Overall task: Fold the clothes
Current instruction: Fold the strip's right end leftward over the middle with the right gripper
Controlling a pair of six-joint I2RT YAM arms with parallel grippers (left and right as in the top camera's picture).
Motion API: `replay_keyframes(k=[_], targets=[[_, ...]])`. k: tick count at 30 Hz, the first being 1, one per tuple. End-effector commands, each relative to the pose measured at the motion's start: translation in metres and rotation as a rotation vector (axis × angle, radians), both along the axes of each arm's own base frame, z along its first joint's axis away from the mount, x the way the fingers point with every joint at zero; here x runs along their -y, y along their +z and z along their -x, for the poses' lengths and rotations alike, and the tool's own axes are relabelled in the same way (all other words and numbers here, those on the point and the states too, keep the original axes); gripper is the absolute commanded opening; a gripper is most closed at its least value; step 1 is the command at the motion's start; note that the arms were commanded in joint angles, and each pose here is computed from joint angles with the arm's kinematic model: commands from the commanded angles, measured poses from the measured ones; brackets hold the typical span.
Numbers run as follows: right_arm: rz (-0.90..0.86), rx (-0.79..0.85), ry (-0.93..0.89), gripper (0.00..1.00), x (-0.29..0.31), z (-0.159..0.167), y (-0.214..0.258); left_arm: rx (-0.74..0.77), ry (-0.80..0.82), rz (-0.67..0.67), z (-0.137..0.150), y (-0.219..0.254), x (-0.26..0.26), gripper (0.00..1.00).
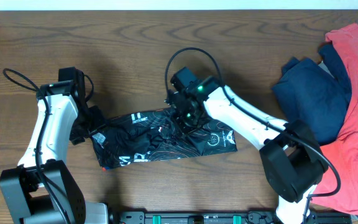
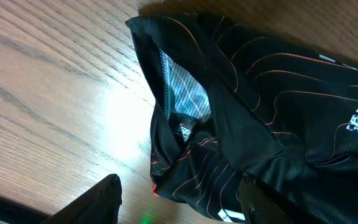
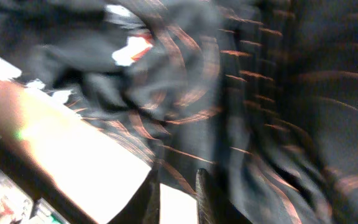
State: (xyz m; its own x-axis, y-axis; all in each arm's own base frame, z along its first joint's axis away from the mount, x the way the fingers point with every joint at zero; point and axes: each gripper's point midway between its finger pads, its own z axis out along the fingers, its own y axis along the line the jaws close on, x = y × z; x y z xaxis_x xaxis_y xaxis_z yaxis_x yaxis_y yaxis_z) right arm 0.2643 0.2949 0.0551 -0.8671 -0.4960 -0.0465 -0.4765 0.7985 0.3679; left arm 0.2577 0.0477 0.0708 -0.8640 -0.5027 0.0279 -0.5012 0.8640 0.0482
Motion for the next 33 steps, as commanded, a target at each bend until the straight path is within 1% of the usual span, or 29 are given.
replay_keyframes(k=[1,2,4,5,7,10,14,21,23,25,26,27,28,29,32,33], targets=[[0.158,0.087,-0.172,0.17,0.042,-0.033,0.002,0.001,0.013,-0.002,0.000,0.002,-0.001,0.62],[0.209,0.111,-0.225,0.18,0.056,-0.040,0.003,0.000,0.012,-0.002,0.000,0.002,-0.001,0.63],[0.242,0.134,-0.256,0.23,0.070,-0.049,0.003,0.001,0.012,-0.002,0.000,0.002,-0.001,0.63],[0.239,0.136,-0.241,0.28,0.073,-0.051,0.003,0.001,0.013,-0.002,0.000,0.002,-0.001,0.63],[0.245,0.123,-0.202,0.34,0.078,-0.048,-0.001,0.002,0.013,-0.002,0.000,0.002,-0.001,0.63],[0.271,0.081,-0.176,0.35,0.083,-0.037,-0.007,0.002,0.013,-0.002,0.000,0.002,-0.001,0.63],[0.256,0.015,-0.154,0.34,0.080,-0.017,-0.017,0.002,0.013,-0.002,0.000,0.002,-0.001,0.63],[0.241,-0.023,-0.121,0.34,0.073,0.003,-0.032,0.002,0.013,-0.002,0.000,0.002,-0.001,0.63],[0.214,-0.028,-0.113,0.29,0.066,0.005,-0.032,0.002,0.012,-0.002,0.000,0.002,-0.001,0.63],[0.182,-0.032,-0.105,0.21,0.058,0.006,-0.031,0.002,0.012,-0.002,0.000,0.002,-0.001,0.63],[0.166,-0.039,-0.101,0.15,0.054,0.007,-0.030,0.002,0.012,-0.002,0.000,0.002,-0.001,0.63],[0.157,-0.045,-0.099,0.13,0.052,0.009,-0.030,0.002,0.012,-0.002,0.000,0.002,-0.001,0.63],[0.148,-0.054,-0.097,0.06,0.051,0.010,-0.029,0.002,0.012,-0.002,0.000,0.002,-0.001,0.63],[0.136,-0.066,-0.096,0.01,0.049,0.012,-0.029,0.001,0.012,-0.002,0.000,0.002,-0.001,0.63],[0.045,-0.114,-0.029,0.01,0.036,0.023,-0.022,-0.002,0.012,-0.002,0.001,0.002,-0.001,0.63],[-0.048,-0.147,0.053,0.01,0.023,0.034,-0.015,-0.002,0.012,-0.002,0.001,0.002,-0.001,0.63]])
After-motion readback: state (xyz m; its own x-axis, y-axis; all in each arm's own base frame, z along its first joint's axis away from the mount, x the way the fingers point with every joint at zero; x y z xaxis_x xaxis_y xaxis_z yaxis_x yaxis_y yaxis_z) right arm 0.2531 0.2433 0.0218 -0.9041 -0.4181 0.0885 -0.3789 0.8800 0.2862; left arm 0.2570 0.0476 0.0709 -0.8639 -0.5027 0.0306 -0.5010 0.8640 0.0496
